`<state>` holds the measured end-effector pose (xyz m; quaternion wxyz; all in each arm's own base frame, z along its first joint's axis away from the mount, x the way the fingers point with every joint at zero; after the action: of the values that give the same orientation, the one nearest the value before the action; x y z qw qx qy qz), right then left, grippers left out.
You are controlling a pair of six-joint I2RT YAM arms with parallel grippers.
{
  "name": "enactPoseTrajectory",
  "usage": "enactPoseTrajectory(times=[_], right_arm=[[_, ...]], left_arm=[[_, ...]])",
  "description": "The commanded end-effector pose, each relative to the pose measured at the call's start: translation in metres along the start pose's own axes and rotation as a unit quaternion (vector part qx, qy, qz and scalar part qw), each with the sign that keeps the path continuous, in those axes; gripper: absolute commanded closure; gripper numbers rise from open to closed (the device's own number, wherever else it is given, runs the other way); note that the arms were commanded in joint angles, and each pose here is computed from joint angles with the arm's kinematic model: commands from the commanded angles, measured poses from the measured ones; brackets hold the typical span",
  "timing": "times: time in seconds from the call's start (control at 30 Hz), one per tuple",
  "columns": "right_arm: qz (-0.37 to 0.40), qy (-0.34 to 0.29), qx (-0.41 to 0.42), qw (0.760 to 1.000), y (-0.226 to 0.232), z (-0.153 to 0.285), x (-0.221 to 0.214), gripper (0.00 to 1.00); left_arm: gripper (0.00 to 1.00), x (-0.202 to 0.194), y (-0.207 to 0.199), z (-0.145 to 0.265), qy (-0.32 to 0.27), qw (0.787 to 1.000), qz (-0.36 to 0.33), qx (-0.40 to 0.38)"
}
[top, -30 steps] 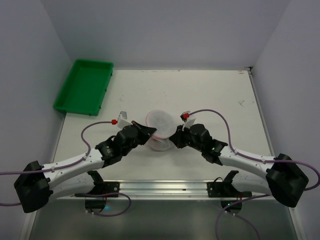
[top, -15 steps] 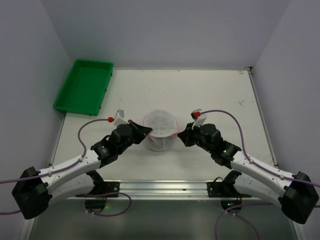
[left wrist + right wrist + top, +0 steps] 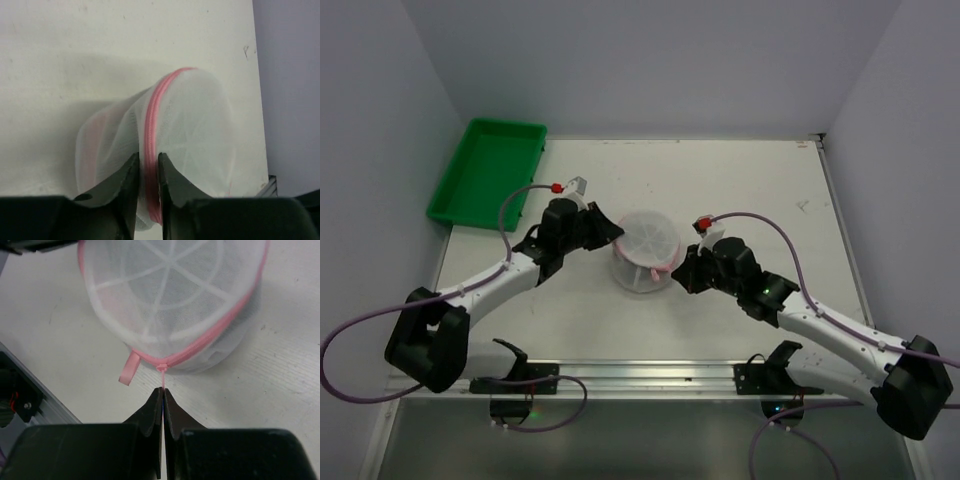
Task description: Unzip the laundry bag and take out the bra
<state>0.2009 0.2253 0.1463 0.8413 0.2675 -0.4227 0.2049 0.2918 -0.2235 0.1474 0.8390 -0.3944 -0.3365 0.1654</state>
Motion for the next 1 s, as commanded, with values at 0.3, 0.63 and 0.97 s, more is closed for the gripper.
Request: enactPoseTrajectory(times=[0.3,0.63,0.97], right_arm=[[-0.047,-0.032,0.033,0.998,0.034,-0.026,0.04,1.0],[-0.058,-0.032,0.051,0.997,0.047,-0.036,0.039,1.0],[-0.05,-0.017,0.056,0.997,0.061,-0.041,0.033,1.0]], left_arm=[[0.0,0.052,-0.037,-0.005,-0.004,1.0,-0.009,-0.024],[0.02,-0.021,-0.01,0.047,-0.027,0.99,0.139,0.003],[0.19,-0.051,-0.024,0.012,0.005,0.986,0.164,-0.018]])
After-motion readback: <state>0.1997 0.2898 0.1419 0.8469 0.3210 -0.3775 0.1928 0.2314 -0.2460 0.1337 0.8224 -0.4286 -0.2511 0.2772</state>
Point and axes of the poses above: each gripper's point midway between its finger pads, its own z axis back along the fingers, its own y axis along the line the jaws close on, x = y × z, the point moved 2 cm from there along z, back along the fingers, and after that the axes turned 10 degrees about z, right-handed, at the moved point
